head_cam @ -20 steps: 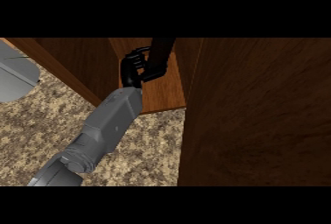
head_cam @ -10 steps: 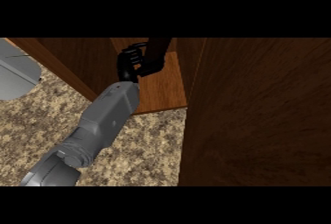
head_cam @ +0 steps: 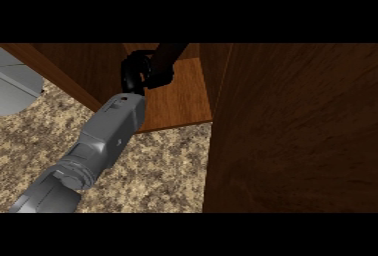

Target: Pick up the wine, place it into the cabinet and close the cabinet

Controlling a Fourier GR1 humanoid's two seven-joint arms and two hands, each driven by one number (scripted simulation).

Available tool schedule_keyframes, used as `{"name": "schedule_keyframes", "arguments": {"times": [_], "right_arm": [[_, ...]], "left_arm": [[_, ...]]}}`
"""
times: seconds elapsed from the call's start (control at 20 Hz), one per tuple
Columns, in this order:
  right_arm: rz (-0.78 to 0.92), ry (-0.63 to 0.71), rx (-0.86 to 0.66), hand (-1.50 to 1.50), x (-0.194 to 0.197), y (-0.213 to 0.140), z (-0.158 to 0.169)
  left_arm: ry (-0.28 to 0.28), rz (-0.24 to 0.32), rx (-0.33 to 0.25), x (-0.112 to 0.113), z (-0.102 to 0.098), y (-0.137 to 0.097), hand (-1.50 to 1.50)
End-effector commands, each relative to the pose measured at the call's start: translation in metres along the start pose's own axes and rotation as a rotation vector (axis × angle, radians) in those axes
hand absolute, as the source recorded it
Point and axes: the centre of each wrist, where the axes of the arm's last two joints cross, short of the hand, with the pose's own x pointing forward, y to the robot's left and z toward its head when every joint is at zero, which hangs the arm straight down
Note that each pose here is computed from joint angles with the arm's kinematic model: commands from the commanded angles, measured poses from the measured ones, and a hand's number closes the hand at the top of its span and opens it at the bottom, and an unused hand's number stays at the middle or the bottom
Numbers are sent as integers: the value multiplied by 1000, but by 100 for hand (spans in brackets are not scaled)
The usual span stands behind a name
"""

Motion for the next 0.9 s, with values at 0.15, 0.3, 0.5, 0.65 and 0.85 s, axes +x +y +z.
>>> {"name": "schedule_keyframes", "arguments": {"times": [0.15, 0.3, 0.5, 0.65, 0.85], "right_arm": [[-5, -30, 23, -150, 6, 0, 5], [1, -35, 31, -150, 5, 2, 6], [-2, -24, 36, -150, 4, 2, 4], [-5, -28, 31, -150, 3, 1, 2], [16, -27, 38, -150, 3, 5, 3]], "left_arm": [[16, -123, 74, -16, -1, 14, 150], [27, -155, 83, -23, -9, 31, 150], [16, -152, 12, -23, -1, 21, -150], [39, -147, 14, -26, -9, 35, -150], [37, -128, 16, -22, -15, 39, -150]]}}
